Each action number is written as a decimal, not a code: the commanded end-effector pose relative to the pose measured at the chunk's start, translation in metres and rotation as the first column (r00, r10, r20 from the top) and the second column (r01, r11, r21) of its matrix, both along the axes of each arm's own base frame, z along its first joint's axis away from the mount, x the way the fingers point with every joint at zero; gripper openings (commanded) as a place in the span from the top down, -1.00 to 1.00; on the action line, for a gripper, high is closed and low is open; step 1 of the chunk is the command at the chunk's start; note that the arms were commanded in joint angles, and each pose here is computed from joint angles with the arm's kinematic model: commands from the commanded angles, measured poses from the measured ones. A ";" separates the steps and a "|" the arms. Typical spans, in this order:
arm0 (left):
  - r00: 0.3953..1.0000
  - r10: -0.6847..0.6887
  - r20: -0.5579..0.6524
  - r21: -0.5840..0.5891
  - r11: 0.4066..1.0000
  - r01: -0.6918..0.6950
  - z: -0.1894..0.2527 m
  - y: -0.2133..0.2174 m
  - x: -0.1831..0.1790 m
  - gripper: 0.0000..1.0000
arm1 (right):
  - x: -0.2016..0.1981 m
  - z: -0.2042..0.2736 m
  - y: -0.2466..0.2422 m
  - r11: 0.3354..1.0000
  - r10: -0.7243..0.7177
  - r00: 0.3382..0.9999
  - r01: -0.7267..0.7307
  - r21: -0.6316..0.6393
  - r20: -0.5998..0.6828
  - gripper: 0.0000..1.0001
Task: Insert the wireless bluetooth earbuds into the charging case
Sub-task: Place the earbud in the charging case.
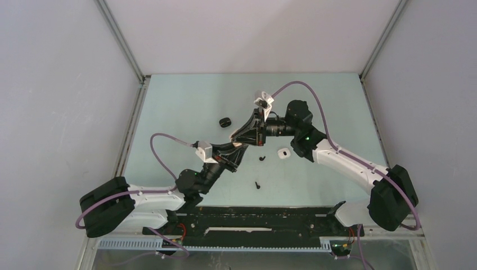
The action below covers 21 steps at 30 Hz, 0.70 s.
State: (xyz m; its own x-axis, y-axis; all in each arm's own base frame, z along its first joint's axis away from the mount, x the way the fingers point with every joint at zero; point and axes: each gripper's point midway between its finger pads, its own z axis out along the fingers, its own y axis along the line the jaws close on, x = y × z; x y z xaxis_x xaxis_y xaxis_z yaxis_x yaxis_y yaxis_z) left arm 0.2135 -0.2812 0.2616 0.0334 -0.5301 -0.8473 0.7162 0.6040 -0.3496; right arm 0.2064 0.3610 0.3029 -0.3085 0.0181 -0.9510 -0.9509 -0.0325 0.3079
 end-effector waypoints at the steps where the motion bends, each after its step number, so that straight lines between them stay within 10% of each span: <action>1: 0.996 0.011 0.091 -0.066 0.998 -0.005 0.028 0.009 -0.006 1.00 | -0.004 -0.001 0.004 1.000 0.026 1.000 -0.026 -0.006 -0.006 1.00; 21: 0.988 -0.014 0.152 -0.100 0.995 0.030 0.035 0.013 -0.017 0.99 | -0.008 -0.003 0.004 0.998 0.058 0.998 -0.058 -0.008 -0.009 0.86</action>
